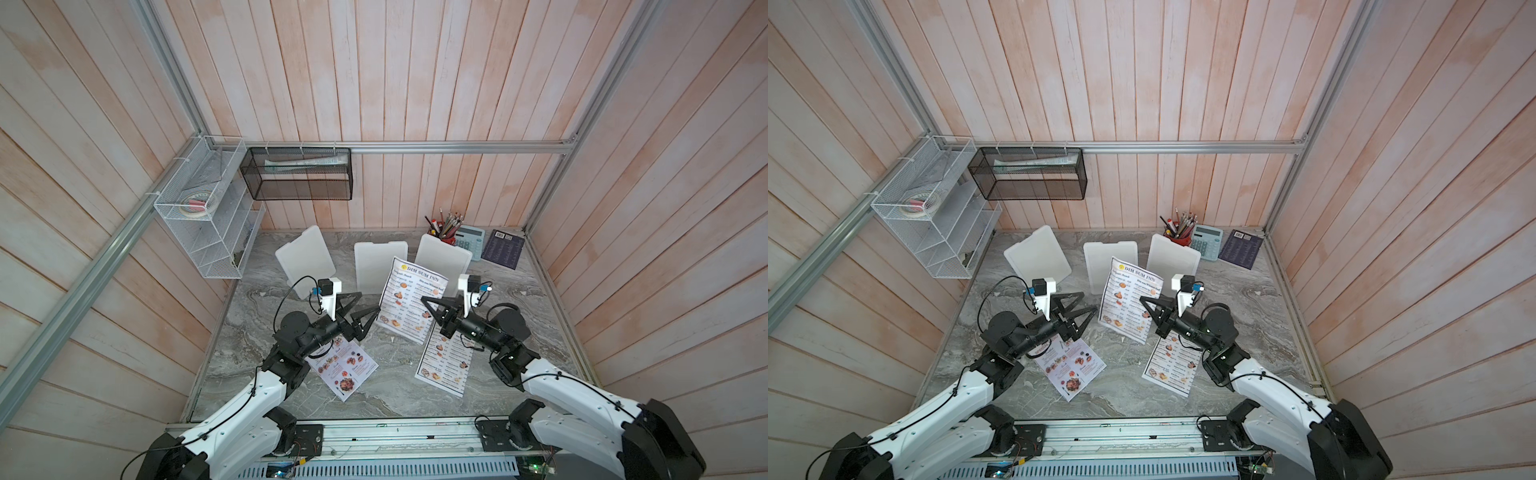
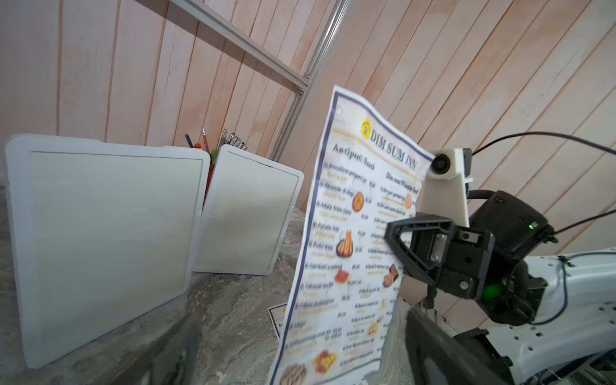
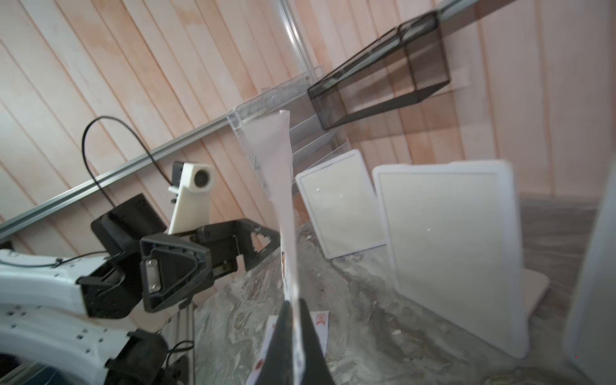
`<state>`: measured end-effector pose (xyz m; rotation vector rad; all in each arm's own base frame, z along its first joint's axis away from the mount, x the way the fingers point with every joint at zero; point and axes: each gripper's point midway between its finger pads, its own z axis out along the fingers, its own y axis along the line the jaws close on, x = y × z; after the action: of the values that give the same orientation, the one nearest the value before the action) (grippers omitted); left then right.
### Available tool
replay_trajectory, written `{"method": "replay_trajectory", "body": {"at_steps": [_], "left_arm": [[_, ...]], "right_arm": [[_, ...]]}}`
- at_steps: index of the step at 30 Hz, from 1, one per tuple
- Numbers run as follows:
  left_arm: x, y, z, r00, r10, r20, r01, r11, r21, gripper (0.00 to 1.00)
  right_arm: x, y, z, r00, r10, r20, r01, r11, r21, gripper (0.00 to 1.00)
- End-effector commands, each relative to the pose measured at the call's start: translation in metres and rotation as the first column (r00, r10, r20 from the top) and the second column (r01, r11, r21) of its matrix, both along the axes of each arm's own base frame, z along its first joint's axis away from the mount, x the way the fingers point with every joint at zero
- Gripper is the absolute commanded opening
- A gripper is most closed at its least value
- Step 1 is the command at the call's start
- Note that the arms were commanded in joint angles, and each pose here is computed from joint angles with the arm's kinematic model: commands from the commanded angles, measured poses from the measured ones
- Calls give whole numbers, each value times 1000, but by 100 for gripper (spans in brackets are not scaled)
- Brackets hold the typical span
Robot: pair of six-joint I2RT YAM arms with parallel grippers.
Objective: Insert the menus into the narrow rack
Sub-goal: Pick up the menu from the center of the board, then move the narrow rack to the center of the board.
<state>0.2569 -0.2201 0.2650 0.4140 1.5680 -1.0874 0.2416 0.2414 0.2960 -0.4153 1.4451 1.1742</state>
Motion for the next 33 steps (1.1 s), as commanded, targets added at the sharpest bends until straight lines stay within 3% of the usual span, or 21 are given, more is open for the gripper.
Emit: {"method": "replay_trajectory", "body": {"at_steps": [1, 4, 9, 17, 25, 33], "left_arm": [[4, -3, 12, 995, -5, 96, 3, 1000, 18, 97], [22, -2, 8, 993, 47, 107, -52, 998, 47, 86], [70, 18, -6, 984, 143, 108, -153, 985, 83, 83], [117, 66, -6, 990, 50, 134, -43, 998, -55, 82], [173, 62, -21, 994, -21, 111, 28, 998, -63, 79], [215, 60, -42, 999, -4, 45, 4, 1000, -16, 77]], "right_arm": [[20, -37, 2, 970, -236, 52, 239, 969, -56, 0], [27, -55, 9, 933, -339, 121, 350, 934, -77, 0], [44, -63, 22, 921, -344, 181, 364, 927, -90, 0], [80, -44, 49, 936, -236, 260, 275, 954, -121, 0], [91, -24, 65, 941, -142, 307, 195, 969, -152, 0], [76, -28, 68, 934, -129, 333, 183, 974, -136, 0]]}}
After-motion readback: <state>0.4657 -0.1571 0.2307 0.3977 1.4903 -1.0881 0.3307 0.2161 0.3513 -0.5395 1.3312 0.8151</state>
